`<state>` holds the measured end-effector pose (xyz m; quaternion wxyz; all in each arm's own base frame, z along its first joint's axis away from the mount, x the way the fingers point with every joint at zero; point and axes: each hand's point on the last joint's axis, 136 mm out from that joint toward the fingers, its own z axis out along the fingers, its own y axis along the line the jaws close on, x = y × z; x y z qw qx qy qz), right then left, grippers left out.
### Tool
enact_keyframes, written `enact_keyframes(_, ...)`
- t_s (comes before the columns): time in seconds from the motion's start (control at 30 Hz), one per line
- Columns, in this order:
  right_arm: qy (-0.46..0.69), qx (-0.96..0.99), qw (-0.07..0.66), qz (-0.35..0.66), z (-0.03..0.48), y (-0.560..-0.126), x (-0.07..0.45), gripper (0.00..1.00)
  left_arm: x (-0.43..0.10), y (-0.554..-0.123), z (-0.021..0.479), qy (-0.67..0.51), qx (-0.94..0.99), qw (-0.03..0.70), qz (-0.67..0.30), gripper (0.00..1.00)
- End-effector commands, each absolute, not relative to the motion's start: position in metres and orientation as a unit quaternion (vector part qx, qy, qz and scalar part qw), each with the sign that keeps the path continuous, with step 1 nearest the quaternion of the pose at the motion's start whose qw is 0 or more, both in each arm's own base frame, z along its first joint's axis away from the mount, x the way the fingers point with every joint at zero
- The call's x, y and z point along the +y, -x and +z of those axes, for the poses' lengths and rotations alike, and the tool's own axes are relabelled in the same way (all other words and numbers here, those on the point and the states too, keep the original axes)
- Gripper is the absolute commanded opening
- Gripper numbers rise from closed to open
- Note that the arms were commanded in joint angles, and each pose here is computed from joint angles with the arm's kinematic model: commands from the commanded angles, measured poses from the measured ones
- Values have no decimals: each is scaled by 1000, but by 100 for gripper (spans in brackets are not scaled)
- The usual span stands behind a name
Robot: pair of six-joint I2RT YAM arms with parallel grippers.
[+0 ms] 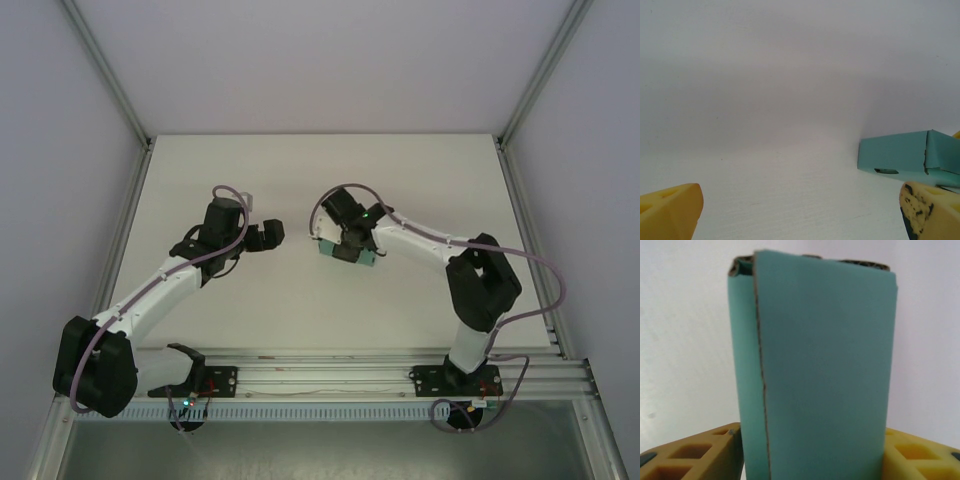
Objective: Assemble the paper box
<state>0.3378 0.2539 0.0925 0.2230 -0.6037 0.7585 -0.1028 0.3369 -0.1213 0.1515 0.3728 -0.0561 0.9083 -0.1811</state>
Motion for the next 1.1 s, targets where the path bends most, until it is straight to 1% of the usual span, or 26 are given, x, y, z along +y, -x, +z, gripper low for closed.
enact_keyframes(0.0,609,718,253,-224,92,-364,249,60,-116,-332,144,56,914,365,-168,100)
enact_keyframes(0.1,614,687,280,-268,89,-370,256,60,-115,-331,144,55,914,366,-166,100)
enact_keyframes(0.17,618,677,284,-281,87,-368,258,61,-115,-330,144,54,914,367,-165,100)
enact_keyframes(0.2,621,677,278,-281,84,-365,258,63,-114,-329,144,54,914,367,-165,100)
enact_keyframes(0.3,626,689,255,-263,80,-350,258,84,-114,-329,147,52,912,372,-167,100)
enact_keyframes(0.33,627,694,249,-252,79,-344,259,89,-114,-329,147,53,911,373,-166,100)
enact_keyframes(0.47,633,712,234,-193,85,-314,264,100,-114,-328,146,53,911,372,-169,100)
enact_keyframes(0.63,638,727,238,-88,101,-277,272,100,-120,-328,141,51,913,362,-181,100)
enact_keyframes(0.77,632,724,275,-34,119,-264,273,100,-131,-327,139,42,909,354,-214,100)
enact_keyframes(0.8,614,731,296,-25,126,-269,273,100,-135,-327,139,39,908,353,-223,100)
enact_keyframes(0.87,538,766,352,-16,144,-295,266,100,-149,-326,141,32,899,347,-266,100)
enact_keyframes(0.93,440,816,374,7,156,-325,249,100,-171,-322,143,22,882,336,-330,100)
enact_keyframes(1.0,336,867,366,46,159,-354,230,100,-199,-316,143,3,863,318,-393,100)
enact_keyframes(1.07,254,902,341,81,149,-377,215,97,-226,-309,138,-12,860,293,-418,100)
